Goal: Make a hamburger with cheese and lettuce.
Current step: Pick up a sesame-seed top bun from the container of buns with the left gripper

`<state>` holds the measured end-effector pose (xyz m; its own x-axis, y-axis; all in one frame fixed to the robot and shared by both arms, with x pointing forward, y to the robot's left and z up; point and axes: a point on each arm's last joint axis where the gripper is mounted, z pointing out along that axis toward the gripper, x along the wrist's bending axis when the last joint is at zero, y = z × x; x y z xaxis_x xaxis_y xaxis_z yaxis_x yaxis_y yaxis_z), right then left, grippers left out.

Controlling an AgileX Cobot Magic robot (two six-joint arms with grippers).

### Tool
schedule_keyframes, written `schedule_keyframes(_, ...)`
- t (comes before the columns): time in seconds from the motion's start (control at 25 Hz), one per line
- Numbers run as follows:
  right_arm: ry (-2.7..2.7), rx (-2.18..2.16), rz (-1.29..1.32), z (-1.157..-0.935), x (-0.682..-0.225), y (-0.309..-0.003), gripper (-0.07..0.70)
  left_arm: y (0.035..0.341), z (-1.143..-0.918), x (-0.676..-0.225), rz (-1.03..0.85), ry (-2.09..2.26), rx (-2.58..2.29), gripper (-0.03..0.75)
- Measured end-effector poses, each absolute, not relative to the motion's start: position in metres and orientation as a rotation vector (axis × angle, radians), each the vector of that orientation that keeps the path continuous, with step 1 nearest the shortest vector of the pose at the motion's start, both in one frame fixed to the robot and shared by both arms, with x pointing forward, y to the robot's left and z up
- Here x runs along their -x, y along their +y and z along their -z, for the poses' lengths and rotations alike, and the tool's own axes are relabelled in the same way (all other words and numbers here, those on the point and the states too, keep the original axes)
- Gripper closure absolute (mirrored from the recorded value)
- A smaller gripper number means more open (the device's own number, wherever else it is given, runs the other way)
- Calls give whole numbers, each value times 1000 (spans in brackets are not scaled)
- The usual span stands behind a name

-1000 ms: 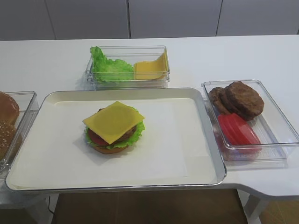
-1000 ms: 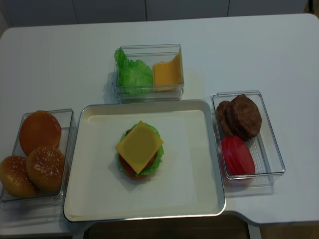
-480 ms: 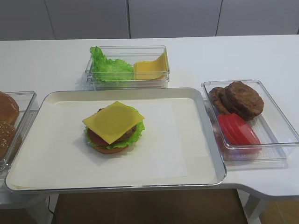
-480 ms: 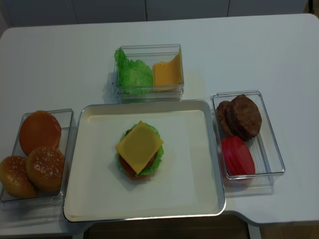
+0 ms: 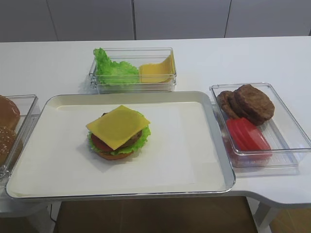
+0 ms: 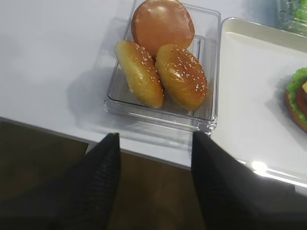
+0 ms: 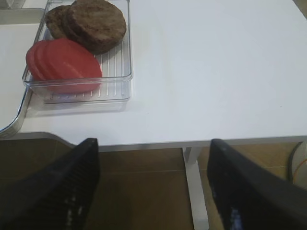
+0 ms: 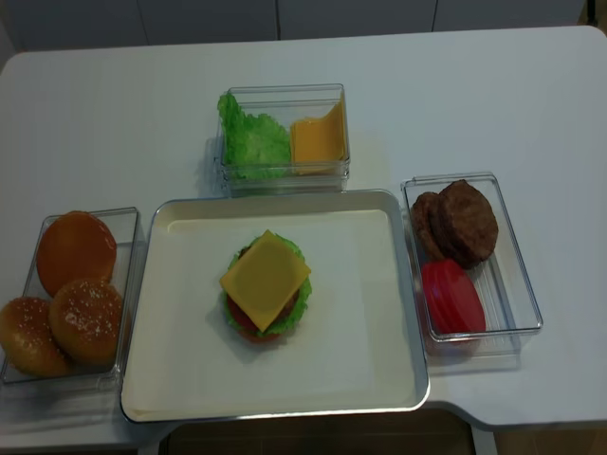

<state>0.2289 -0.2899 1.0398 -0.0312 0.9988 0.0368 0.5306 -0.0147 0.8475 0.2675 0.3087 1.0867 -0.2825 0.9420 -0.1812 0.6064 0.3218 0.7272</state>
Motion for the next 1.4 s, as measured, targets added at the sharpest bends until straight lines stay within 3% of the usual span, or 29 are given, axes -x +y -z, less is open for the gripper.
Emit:
schedule_keyframes(0.64,1629,-1612,-942,-1040,-229,-290,99,321,-1086,-378,-457,2457,-1233,353)
schedule_keyframes(0.92,1630,-1612,-944,-1040,-229,-290,99,348,-1068,-394,-336,2583,-1175,352)
schedule_keyframes(1.4,1630,-1612,-944,-1040,-229,-290,99,355,-1053,-421,-266,2511,-1281,352)
